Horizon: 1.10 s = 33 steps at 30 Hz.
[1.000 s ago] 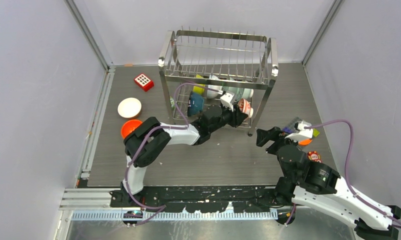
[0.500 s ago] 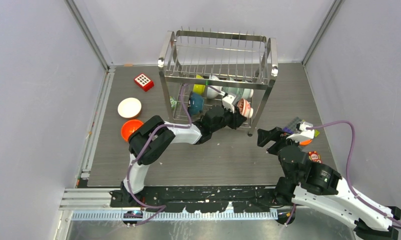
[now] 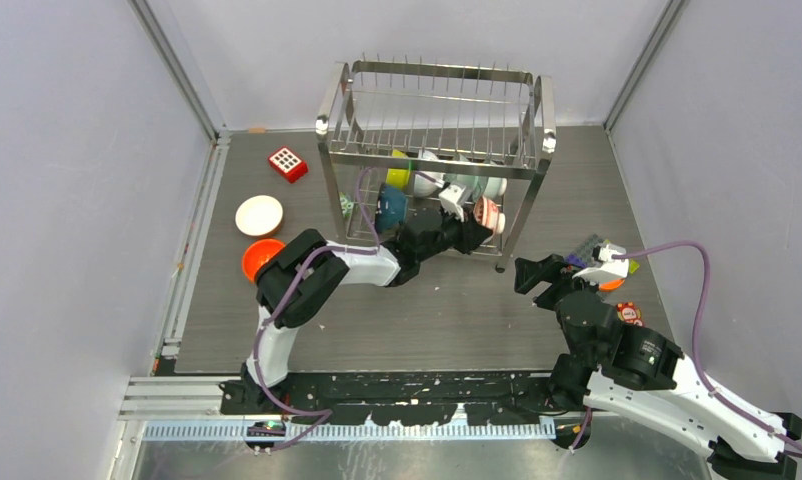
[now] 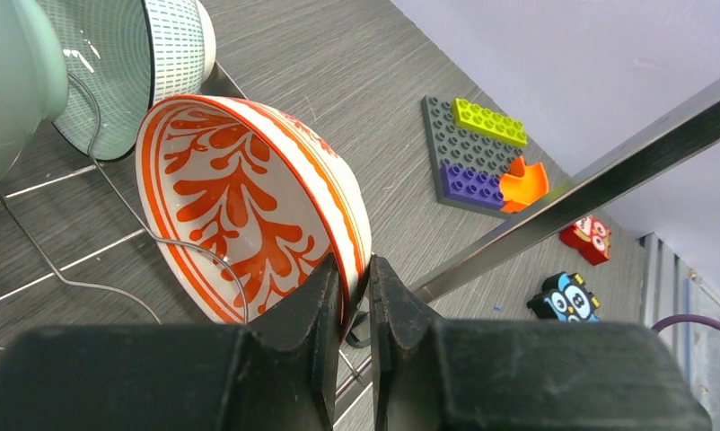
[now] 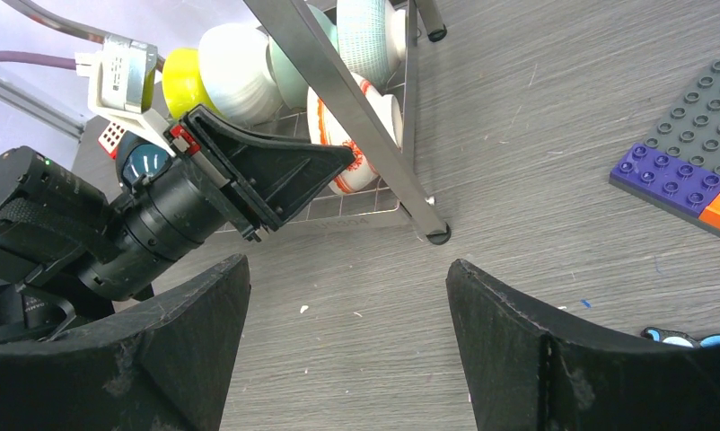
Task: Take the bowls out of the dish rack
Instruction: Pick up the bowl from the dish rack.
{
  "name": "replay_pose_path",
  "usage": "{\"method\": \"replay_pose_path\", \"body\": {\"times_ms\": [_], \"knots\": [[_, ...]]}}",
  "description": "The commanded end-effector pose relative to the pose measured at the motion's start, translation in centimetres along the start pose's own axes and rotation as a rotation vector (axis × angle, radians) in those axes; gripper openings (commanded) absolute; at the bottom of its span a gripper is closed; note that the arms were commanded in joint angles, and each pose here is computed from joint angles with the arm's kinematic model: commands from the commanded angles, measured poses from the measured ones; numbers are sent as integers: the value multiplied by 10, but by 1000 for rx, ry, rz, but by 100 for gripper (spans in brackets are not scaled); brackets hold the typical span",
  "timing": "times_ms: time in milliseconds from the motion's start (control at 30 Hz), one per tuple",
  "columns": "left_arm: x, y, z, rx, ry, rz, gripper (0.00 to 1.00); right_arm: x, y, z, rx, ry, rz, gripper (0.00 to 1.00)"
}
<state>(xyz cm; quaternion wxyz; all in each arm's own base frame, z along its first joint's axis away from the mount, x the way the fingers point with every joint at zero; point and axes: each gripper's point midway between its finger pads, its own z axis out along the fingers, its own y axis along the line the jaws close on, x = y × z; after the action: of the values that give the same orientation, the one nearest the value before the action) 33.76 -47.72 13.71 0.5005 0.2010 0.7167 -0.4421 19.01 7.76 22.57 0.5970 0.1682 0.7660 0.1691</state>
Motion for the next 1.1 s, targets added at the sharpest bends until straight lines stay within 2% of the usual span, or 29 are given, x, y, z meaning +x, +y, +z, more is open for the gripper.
{"method": "replay_pose_path", "body": {"times_ms": [0,467,1067], "knots": [[-25,-7,-8,61,-86,-53,0,-2,0,1,6,-18,29,84],[-66,-20,-24,224,-227,-158,0,1,1,2,0,-15,35,84],[-110,-42,-35,372,-346,-266,0,-1,-2,1,6,-18,26,84]]}}
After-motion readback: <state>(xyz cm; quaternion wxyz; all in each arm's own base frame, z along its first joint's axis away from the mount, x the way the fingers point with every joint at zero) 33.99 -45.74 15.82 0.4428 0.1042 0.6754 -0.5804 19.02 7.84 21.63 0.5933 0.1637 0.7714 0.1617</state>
